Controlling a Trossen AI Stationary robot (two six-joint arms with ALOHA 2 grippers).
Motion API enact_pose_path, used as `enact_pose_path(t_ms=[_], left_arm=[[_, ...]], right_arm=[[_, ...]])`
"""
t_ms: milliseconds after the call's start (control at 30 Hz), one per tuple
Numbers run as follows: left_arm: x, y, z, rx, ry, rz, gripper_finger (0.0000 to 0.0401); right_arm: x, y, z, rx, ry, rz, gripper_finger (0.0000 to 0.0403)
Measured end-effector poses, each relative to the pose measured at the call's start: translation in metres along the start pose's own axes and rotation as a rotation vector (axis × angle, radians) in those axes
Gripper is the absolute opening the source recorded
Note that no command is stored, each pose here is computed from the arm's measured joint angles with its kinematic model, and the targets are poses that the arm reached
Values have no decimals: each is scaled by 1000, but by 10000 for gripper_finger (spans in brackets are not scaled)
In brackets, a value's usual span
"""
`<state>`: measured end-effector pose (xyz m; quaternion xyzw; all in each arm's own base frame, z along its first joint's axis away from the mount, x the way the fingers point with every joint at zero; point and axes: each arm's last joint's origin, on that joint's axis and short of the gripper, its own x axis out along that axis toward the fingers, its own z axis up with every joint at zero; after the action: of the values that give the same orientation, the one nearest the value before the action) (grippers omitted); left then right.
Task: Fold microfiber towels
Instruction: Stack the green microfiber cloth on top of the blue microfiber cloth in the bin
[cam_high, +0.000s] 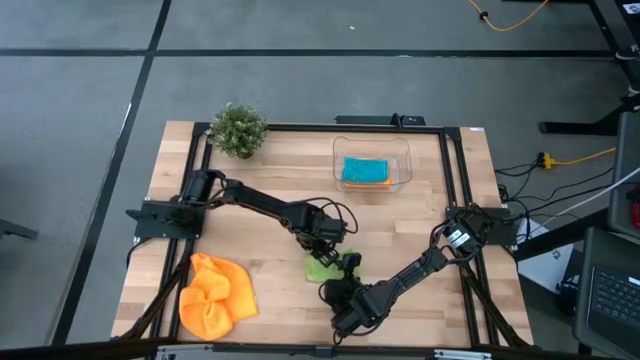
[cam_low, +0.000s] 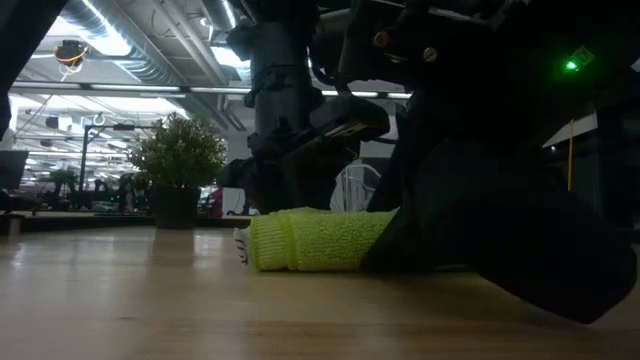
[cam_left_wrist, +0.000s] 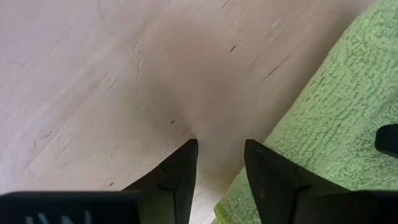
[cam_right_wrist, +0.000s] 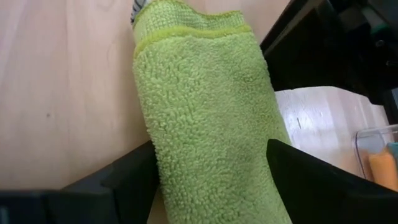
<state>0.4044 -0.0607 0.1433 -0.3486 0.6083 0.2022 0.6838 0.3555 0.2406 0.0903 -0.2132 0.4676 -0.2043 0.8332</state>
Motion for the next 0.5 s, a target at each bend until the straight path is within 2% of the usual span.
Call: enact_pose_path(t_ms=[333,500], left_arm=[[0,2,2,110,14,-6,133],[-1,6,6,231,35,-25,133]], right_arm=[[-1,1,-1,76,-11,-16,291],[-5,4,-4,88,-27,-34,291]])
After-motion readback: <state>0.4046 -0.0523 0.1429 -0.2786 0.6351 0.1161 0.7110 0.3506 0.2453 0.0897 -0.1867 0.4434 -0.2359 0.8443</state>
